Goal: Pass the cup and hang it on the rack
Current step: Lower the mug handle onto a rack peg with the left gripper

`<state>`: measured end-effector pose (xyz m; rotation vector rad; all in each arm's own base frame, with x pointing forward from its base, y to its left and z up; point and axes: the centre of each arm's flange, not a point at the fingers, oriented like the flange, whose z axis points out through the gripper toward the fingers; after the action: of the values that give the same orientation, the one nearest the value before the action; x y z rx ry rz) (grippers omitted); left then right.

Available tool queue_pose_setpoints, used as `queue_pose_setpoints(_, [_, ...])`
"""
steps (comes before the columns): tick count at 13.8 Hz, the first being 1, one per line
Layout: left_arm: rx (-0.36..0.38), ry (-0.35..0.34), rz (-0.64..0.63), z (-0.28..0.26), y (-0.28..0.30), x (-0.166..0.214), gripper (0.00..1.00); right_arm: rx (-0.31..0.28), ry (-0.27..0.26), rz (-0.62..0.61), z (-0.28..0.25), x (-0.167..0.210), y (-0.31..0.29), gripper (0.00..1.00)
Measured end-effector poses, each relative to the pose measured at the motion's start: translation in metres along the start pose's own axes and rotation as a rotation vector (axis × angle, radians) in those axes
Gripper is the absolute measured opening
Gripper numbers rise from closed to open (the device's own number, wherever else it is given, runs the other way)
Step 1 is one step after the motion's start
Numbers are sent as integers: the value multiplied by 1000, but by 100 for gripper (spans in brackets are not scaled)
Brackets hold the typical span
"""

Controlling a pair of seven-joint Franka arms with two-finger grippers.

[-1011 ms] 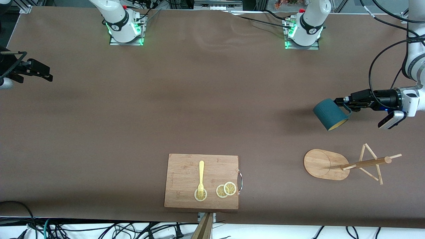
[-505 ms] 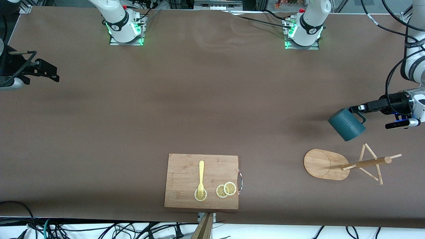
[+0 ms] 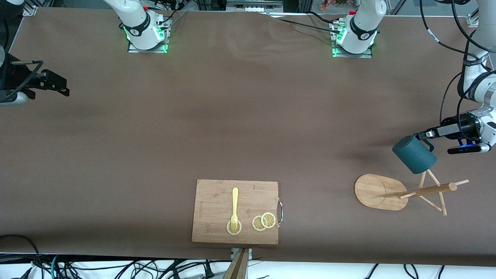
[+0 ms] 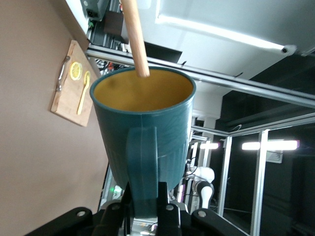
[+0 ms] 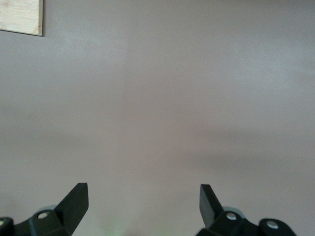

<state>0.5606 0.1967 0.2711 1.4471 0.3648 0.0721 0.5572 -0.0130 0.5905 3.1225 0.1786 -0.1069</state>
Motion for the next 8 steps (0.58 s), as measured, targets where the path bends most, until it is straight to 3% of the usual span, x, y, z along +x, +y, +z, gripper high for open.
queue_pose_setpoints(8, [-120, 65, 3, -19, -24, 17, 21, 0, 1, 0, 0, 0, 0, 100])
